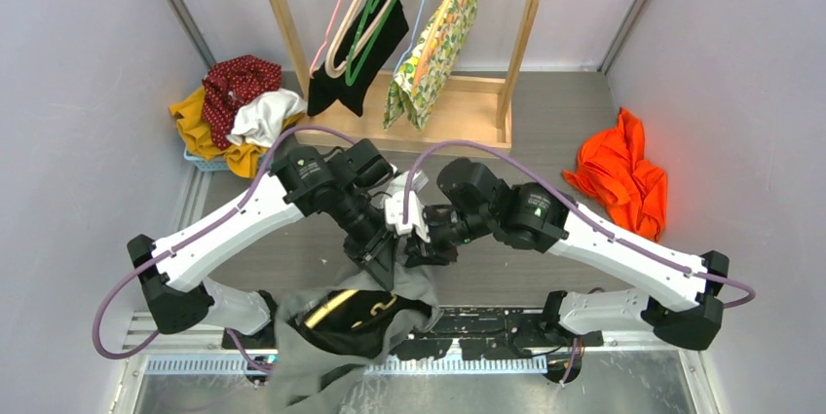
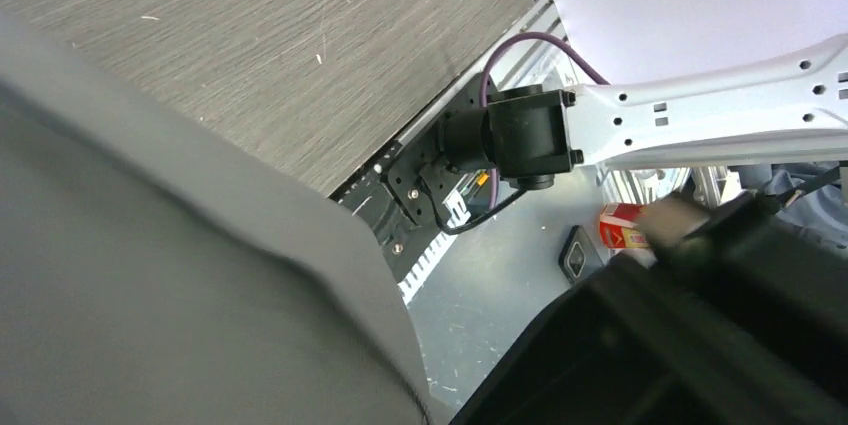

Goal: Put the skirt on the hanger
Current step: Pick up the hanger at the center of the board.

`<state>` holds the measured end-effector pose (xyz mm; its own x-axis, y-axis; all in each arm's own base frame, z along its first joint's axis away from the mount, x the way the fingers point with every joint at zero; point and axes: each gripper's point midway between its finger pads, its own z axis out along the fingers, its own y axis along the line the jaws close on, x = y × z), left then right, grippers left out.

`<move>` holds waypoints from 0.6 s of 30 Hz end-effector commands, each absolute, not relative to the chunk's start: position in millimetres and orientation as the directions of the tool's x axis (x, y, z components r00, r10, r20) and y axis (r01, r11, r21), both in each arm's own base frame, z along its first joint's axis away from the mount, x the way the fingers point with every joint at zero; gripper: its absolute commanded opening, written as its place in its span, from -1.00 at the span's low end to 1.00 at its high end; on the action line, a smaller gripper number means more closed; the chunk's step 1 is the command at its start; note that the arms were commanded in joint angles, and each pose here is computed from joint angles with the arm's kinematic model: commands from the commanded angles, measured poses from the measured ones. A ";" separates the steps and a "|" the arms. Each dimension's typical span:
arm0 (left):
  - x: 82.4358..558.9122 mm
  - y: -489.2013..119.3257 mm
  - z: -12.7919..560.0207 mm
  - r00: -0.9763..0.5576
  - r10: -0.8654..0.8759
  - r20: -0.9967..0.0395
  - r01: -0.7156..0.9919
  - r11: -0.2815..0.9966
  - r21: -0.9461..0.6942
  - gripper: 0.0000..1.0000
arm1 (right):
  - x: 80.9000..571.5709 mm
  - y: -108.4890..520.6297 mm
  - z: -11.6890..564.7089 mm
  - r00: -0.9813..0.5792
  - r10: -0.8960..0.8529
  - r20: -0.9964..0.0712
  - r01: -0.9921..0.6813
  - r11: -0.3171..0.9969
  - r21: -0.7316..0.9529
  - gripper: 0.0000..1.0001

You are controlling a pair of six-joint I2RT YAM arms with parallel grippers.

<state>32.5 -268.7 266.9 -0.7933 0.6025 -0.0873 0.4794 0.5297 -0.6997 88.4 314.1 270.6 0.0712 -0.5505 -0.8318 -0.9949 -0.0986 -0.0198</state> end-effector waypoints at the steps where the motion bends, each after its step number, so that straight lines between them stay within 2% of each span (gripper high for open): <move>1: 52.3 -307.3 329.5 -0.760 0.527 -0.380 0.583 0.295 -0.757 -1.00 | 46.4 320.5 258.0 -0.015 -0.510 -0.860 -0.975 -0.185 0.126 -0.67; 10: 79.6 -335.6 326.3 -0.756 0.489 -0.436 0.615 0.301 -0.729 -1.00 | 28.6 283.5 275.6 -0.112 -0.439 -0.891 -0.979 -0.107 0.176 -0.74; 15: 78.6 -352.7 329.1 -0.736 0.508 -0.448 0.619 0.237 -0.749 -1.00 | 32.7 280.5 282.7 -0.135 -0.417 -0.899 -0.983 -0.061 0.176 -0.38; 17: 77.8 -359.2 330.6 -0.725 0.518 -0.453 0.623 0.214 -0.753 -1.00 | 38.0 286.1 281.8 -0.145 -0.413 -0.899 -0.984 -0.039 0.176 -0.13; 18: 78.0 -362.2 331.3 -0.722 0.522 -0.455 0.624 0.206 -0.754 -1.00 | 39.0 288.9 282.6 -0.149 -0.412 -0.899 -0.983 -0.037 0.180 -0.08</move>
